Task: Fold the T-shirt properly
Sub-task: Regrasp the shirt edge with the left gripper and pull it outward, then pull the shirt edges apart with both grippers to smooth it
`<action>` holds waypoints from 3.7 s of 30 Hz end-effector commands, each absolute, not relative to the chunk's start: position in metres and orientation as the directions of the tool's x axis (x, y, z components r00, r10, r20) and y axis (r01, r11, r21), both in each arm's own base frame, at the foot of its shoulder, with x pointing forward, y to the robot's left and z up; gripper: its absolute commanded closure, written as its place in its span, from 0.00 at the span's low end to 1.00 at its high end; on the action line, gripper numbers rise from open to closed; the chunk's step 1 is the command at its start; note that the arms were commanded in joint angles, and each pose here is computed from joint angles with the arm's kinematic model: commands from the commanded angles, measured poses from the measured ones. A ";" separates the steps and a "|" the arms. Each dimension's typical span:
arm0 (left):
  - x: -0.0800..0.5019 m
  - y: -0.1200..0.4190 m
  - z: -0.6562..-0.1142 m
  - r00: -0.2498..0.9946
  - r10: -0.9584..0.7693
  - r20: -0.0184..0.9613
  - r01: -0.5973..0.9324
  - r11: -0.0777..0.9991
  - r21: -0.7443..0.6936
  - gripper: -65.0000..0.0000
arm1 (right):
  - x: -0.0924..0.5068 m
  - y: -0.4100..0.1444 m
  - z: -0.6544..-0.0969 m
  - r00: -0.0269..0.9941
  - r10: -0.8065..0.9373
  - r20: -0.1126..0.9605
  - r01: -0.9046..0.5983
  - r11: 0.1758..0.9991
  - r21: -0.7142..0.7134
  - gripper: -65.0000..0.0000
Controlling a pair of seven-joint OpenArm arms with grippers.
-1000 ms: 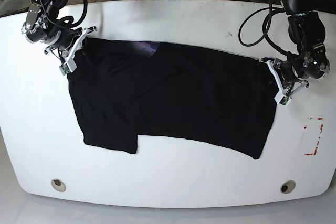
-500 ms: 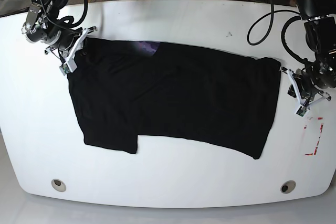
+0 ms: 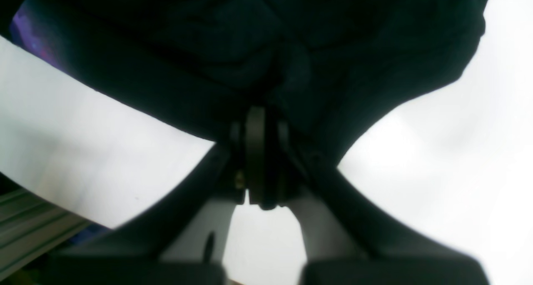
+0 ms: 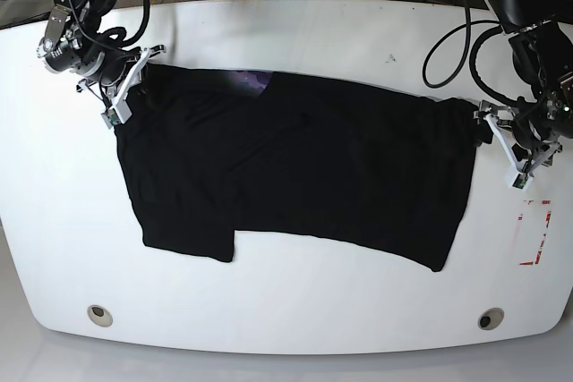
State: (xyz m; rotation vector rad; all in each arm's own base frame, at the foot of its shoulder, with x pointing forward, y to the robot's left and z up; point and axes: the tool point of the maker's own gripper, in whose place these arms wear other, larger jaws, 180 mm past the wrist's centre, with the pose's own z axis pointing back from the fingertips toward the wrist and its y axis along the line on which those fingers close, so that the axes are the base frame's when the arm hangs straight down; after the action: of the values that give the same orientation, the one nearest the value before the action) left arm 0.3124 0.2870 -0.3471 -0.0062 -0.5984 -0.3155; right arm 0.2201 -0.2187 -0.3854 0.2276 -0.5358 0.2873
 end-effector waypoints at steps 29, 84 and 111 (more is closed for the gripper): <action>0.335 0.241 -0.374 0.789 -0.273 0.551 0.359 0.932 -0.052 0.98 | 0.227 -0.212 -0.378 0.799 0.192 0.570 -0.329 0.933 0.147 1.00; 0.357 0.282 -0.344 0.638 -0.559 0.529 0.549 0.812 0.197 0.12 | 0.239 -0.231 -0.337 0.730 0.174 0.661 -0.279 0.959 0.056 1.00; 0.270 0.286 -0.440 0.788 -0.440 0.432 0.496 0.868 -0.021 0.12 | 0.218 -0.298 -0.360 0.798 0.011 0.602 -0.080 0.993 0.088 0.56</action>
State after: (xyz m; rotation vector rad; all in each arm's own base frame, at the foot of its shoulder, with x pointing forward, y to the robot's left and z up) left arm 0.2908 0.2736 -0.4265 -0.1754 -0.5388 -0.4916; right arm 0.2088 -0.2941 -0.3808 0.1394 -0.5758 0.0200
